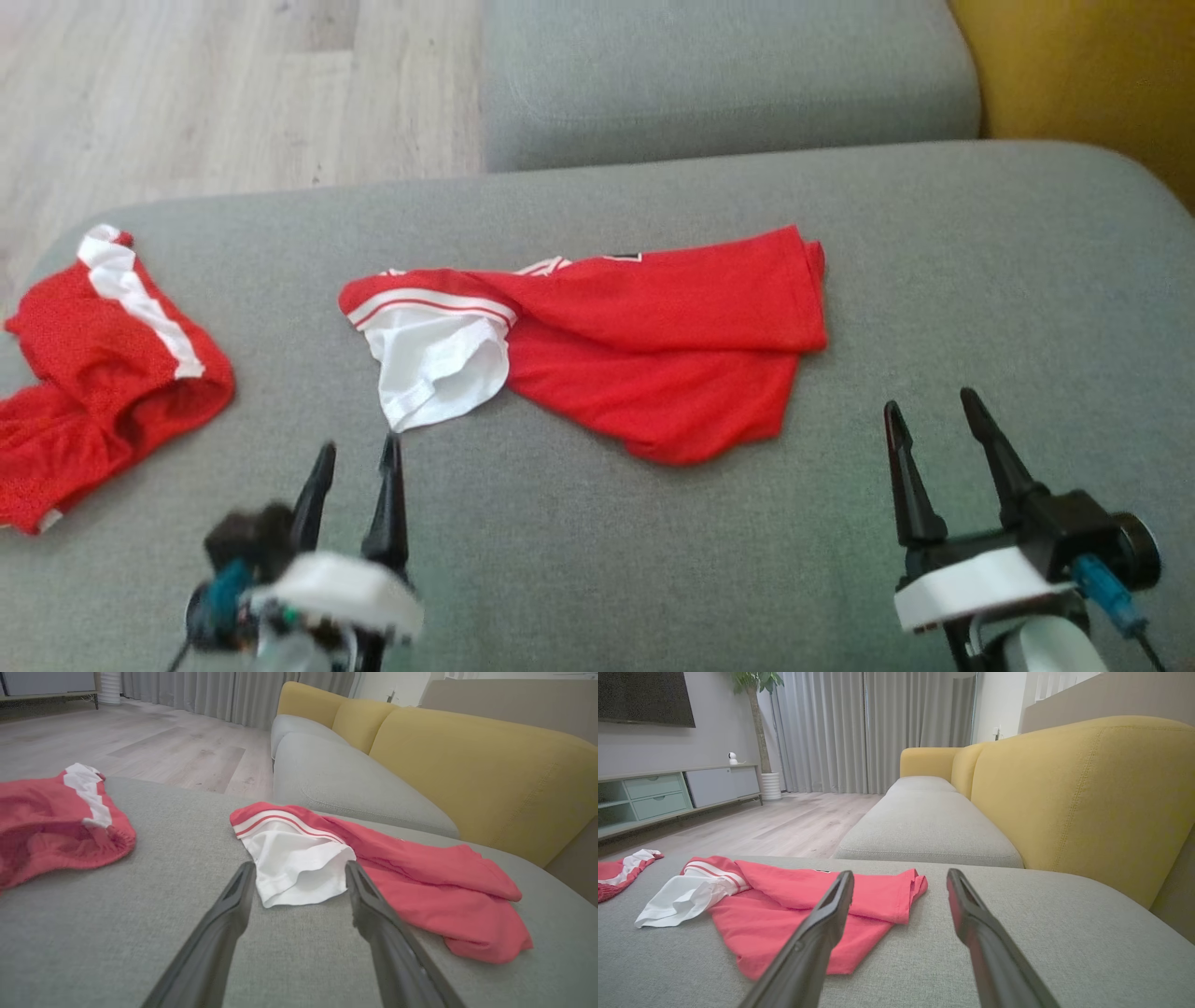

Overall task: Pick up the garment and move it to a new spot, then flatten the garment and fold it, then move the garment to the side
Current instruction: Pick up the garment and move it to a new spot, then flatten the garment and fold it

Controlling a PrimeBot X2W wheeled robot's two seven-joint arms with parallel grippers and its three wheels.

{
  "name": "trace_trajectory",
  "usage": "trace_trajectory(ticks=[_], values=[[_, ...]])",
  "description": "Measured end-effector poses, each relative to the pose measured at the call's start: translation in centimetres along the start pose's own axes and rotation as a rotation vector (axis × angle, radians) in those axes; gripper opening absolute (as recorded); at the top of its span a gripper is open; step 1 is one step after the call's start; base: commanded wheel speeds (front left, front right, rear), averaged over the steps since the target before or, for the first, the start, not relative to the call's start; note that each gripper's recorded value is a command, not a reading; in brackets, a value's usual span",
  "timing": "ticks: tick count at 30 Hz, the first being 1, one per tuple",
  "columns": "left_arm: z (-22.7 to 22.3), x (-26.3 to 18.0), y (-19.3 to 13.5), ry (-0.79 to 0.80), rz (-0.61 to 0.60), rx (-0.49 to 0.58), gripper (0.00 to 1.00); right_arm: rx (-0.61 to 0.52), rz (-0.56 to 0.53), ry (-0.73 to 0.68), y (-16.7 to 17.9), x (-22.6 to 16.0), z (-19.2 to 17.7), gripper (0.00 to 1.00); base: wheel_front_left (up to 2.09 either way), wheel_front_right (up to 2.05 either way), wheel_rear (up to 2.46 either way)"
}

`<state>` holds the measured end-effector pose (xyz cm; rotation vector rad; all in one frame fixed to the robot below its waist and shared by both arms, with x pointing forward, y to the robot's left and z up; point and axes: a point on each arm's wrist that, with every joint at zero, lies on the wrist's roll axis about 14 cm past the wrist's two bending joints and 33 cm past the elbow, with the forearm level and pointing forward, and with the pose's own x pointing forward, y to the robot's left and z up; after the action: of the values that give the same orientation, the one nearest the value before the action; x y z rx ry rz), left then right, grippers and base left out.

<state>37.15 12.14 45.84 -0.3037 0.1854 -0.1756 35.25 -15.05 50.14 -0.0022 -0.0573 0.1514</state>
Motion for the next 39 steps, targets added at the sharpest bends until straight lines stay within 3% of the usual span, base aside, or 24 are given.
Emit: trace_trajectory(ticks=[11, 39], values=[[-1.8, -6.3, 1.0, -0.007, 0.074, 0.007, 1.0, 0.01, -0.028, 0.062, -0.4, -3.3, -2.0, 1.0, 0.0, 0.0, 0.0], [-1.4, -6.8, 1.1, -0.024, 0.089, 0.017, 1.0, 0.024, -0.026, 0.098, -0.2, -3.8, -3.2, 1.0, 0.0, 0.0, 0.0]])
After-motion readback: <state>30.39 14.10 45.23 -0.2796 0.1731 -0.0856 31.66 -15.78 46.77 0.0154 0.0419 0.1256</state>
